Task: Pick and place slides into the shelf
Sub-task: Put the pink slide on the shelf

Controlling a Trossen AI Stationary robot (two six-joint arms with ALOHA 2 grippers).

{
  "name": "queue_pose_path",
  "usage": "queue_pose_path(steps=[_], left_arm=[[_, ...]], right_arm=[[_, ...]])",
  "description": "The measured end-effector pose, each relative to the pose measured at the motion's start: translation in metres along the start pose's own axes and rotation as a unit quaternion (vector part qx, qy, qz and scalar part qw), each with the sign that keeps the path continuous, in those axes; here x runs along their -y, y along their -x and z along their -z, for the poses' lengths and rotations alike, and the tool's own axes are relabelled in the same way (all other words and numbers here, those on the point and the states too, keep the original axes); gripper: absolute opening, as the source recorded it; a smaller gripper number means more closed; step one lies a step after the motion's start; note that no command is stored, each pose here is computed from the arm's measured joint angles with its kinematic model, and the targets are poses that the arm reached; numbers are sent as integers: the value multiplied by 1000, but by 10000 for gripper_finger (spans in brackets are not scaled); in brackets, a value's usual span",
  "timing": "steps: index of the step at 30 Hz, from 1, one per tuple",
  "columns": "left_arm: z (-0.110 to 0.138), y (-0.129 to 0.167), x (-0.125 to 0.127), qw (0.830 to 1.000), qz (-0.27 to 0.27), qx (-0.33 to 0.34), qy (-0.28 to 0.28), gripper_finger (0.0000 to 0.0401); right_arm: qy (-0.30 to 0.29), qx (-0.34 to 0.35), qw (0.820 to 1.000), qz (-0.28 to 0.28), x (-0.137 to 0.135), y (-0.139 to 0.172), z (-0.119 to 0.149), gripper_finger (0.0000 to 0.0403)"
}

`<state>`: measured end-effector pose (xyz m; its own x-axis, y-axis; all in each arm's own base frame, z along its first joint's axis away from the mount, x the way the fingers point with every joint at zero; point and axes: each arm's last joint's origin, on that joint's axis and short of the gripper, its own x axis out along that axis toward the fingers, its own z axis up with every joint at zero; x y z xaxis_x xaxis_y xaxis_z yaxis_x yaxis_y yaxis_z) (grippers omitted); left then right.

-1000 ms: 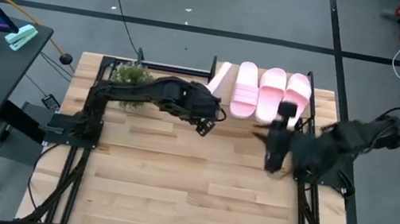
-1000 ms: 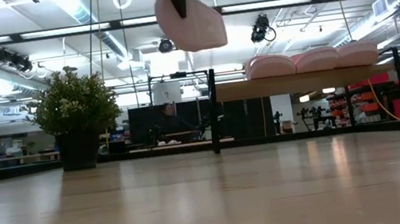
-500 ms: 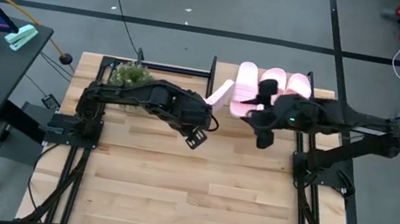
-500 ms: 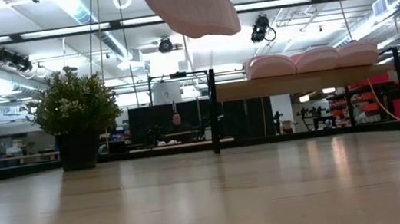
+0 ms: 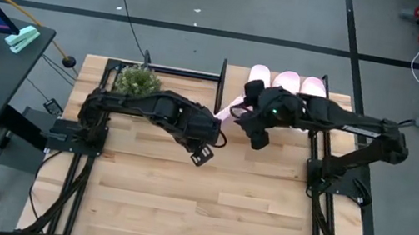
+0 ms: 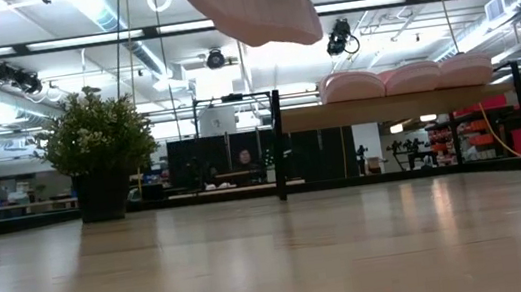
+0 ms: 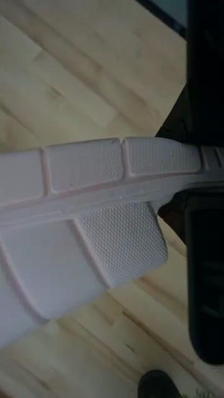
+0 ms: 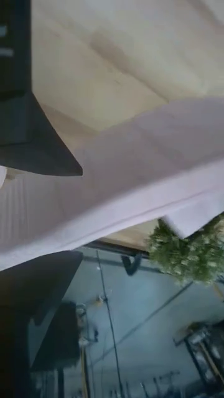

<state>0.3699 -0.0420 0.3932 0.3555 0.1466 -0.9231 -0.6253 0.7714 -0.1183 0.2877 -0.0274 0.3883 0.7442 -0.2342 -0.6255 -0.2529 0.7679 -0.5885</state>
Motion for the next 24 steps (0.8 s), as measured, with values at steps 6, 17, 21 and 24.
queue_pose_path(steps=[6, 17, 21, 24], left_arm=[[9, 2, 9, 1000, 9, -5, -16, 47], [18, 5, 17, 999, 15, -8, -32, 47], [21, 5, 19, 999, 11, -7, -39, 47], [21, 5, 19, 998, 5, 0, -60, 48]], right_arm=[[-28, 13, 999, -31, 8, -6, 3, 228], [-81, -14, 976, -203, 20, -27, -11, 236], [-69, -42, 975, -209, 16, -41, -19, 200], [-62, -58, 976, -201, 17, -35, -21, 127]])
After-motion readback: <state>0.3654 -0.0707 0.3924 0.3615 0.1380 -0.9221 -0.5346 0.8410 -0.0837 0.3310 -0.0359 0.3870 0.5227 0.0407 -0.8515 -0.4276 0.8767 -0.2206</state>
